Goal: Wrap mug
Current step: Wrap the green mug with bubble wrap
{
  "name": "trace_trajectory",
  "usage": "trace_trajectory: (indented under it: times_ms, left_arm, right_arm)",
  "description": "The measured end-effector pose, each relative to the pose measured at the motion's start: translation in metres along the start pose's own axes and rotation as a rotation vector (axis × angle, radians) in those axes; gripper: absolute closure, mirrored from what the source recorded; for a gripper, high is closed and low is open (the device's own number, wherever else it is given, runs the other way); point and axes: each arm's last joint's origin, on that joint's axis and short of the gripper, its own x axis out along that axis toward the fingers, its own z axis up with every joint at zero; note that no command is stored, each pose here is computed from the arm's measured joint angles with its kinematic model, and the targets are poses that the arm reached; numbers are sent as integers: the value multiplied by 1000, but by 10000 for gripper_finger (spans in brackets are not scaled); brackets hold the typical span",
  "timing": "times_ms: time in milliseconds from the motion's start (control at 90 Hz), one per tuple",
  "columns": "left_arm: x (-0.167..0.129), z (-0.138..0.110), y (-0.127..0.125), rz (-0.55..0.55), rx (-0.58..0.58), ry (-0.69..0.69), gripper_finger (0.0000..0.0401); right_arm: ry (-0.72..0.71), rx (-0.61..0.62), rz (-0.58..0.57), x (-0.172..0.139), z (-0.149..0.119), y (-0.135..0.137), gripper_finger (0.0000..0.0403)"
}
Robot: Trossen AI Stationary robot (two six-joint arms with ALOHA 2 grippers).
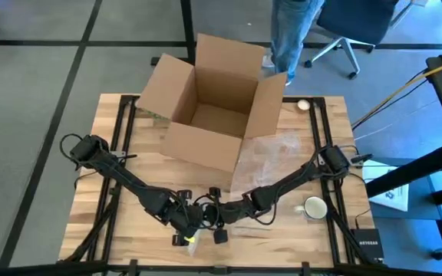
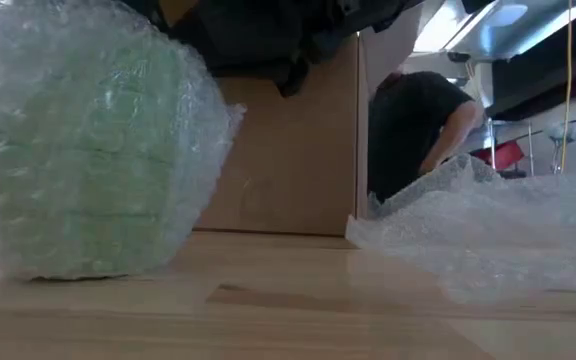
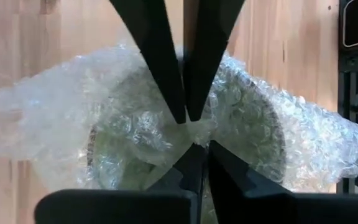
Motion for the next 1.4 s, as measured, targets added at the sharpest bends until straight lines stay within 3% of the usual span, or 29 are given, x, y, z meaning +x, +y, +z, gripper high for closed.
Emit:
trace_trajectory:
  times_ms: [289,544,656,900,1011,1100,1211,1400]
  left_arm:
    - [0,2,3,-32,-22,17,393]
    - [0,4,5,-42,-16,23,306]
    - [-13,8,11,-34,-41,66,284]
    - [-52,15,15,79,-45,-88,300]
    - [-50,17,17,118,-41,-123,312]
    - [-40,19,17,89,-48,-162,319]
    - [-32,12,16,80,-52,-120,324]
    - [-58,-3,2,153,-71,-218,325]
  right_arm:
    - [3,-15,1,0,-1,0,402]
    - [6,-20,2,0,-1,0,402]
    - [9,-21,2,0,-2,0,402]
    - [56,-33,0,2,-8,0,402]
    - [72,-37,-3,2,-3,0,402]
    - [68,-39,-19,1,3,0,402]
    - [73,-43,-22,1,4,0,402]
    - [92,-47,-29,1,3,0,402]
